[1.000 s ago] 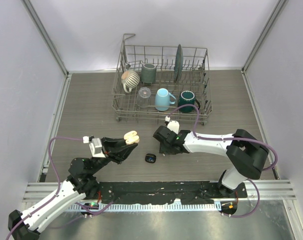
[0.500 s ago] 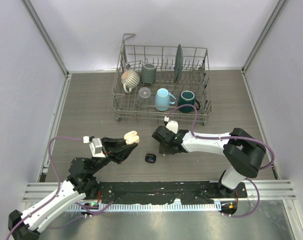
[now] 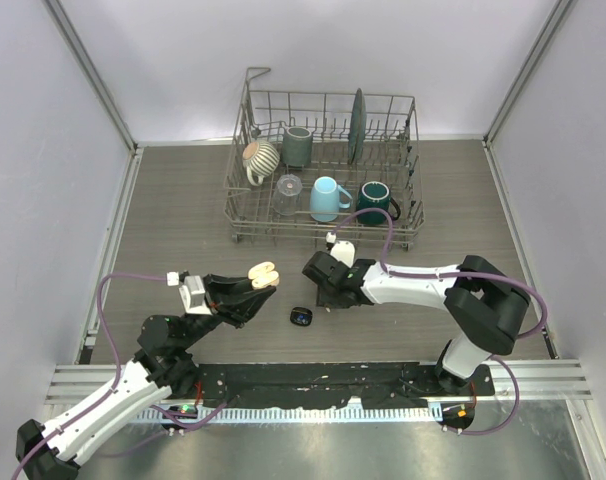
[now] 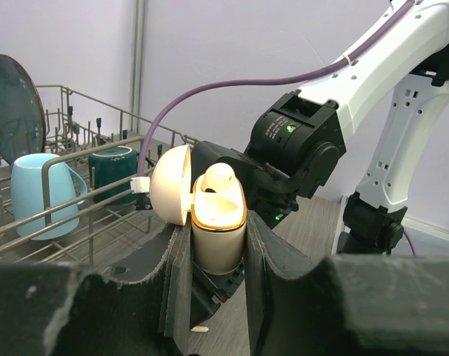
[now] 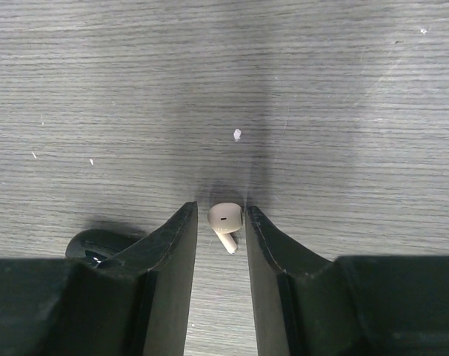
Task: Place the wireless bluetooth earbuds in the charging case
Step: Pick up the earbud from the center of the board.
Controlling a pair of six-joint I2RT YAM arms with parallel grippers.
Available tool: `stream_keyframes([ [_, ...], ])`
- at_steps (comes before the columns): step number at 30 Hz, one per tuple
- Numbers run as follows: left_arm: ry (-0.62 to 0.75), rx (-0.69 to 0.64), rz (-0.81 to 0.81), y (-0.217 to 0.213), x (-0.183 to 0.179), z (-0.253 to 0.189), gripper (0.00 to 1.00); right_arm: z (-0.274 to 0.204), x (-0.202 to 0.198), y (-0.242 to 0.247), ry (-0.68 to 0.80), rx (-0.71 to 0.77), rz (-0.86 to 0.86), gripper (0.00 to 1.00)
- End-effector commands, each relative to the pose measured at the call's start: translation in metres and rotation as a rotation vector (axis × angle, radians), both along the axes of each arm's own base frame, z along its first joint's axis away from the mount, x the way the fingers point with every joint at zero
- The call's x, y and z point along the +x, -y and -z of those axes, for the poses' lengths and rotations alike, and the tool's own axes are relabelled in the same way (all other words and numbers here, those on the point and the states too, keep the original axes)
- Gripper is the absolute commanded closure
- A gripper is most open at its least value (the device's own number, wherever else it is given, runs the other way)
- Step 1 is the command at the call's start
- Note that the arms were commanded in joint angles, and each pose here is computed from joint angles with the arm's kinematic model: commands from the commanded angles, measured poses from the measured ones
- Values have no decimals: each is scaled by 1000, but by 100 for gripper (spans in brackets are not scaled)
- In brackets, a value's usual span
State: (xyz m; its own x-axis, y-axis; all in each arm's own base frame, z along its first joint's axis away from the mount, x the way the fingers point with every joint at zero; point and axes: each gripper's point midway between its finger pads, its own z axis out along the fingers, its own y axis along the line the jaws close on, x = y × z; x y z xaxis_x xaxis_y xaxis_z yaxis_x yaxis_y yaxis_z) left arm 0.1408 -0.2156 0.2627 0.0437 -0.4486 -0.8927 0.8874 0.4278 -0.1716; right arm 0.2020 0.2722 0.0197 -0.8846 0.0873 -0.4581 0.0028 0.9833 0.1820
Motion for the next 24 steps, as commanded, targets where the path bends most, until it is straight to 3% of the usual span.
stream_keyframes([
  [1, 11, -30, -3, -1, -1, -8, 100, -5, 9, 0, 30, -34, -2, 61],
  [24, 13, -34, 5, -1, -2, -10, 100, -5, 7, 26, 62, -95, 47, 68],
])
